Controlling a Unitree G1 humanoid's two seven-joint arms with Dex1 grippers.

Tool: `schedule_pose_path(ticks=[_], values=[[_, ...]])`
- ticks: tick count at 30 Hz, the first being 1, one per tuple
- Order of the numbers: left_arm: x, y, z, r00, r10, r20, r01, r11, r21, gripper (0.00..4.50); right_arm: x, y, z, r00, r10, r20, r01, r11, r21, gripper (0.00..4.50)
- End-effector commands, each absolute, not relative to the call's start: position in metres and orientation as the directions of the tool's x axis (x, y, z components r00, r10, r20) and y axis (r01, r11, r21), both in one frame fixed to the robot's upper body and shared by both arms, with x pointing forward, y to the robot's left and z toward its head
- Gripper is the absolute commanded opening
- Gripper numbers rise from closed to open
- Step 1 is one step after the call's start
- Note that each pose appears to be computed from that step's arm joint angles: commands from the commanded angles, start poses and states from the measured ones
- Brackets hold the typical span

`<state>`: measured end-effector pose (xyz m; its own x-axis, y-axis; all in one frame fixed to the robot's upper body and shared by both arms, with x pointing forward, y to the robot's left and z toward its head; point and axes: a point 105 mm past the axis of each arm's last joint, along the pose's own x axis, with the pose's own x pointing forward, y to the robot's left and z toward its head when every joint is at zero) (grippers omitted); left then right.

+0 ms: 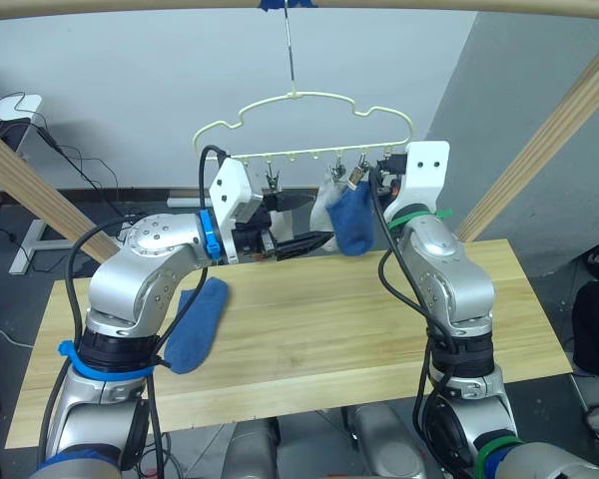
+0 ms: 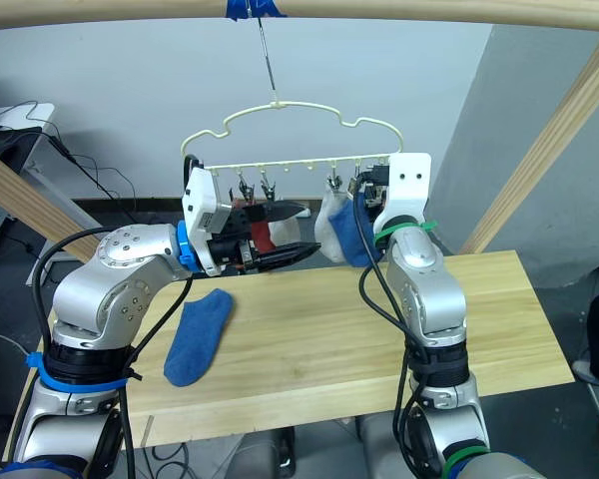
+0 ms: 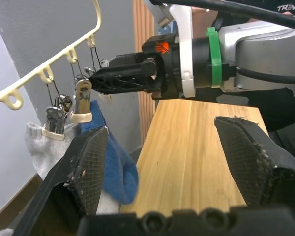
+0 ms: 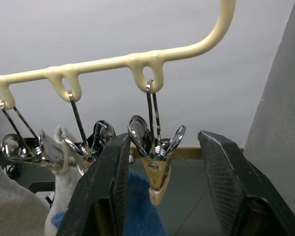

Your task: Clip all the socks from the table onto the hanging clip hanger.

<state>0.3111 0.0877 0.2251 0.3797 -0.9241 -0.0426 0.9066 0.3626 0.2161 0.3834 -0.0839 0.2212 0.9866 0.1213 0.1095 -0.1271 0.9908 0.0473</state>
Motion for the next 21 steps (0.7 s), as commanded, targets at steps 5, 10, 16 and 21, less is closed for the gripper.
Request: schedule_pose_path(ticks=[5, 10, 16, 21], values=[[0.307, 0.085, 0.235, 0.358, -0.933, -0.023, 0.902, 0.34, 0.265, 3.85, 0.38, -0.076, 0.238, 0.982, 0.067, 0.178, -0.084, 0.992, 0.092, 2.24], [0.307, 0.085, 0.233, 0.357, -0.934, -0.026, 0.903, 0.338, 0.265, 3.85, 0.379, -0.067, 0.239, 0.983, 0.06, 0.174, -0.085, 0.986, 0.144, 2.24], [0.306, 0.085, 0.232, 0.357, -0.934, -0.029, 0.903, 0.337, 0.266, 3.85, 0.379, -0.063, 0.242, 0.982, 0.054, 0.18, -0.087, 0.98, 0.181, 2.24], [0.306, 0.085, 0.231, 0.356, -0.934, -0.033, 0.904, 0.335, 0.265, 3.85, 0.38, -0.062, 0.241, 0.982, 0.054, 0.181, -0.09, 0.977, 0.193, 2.24]])
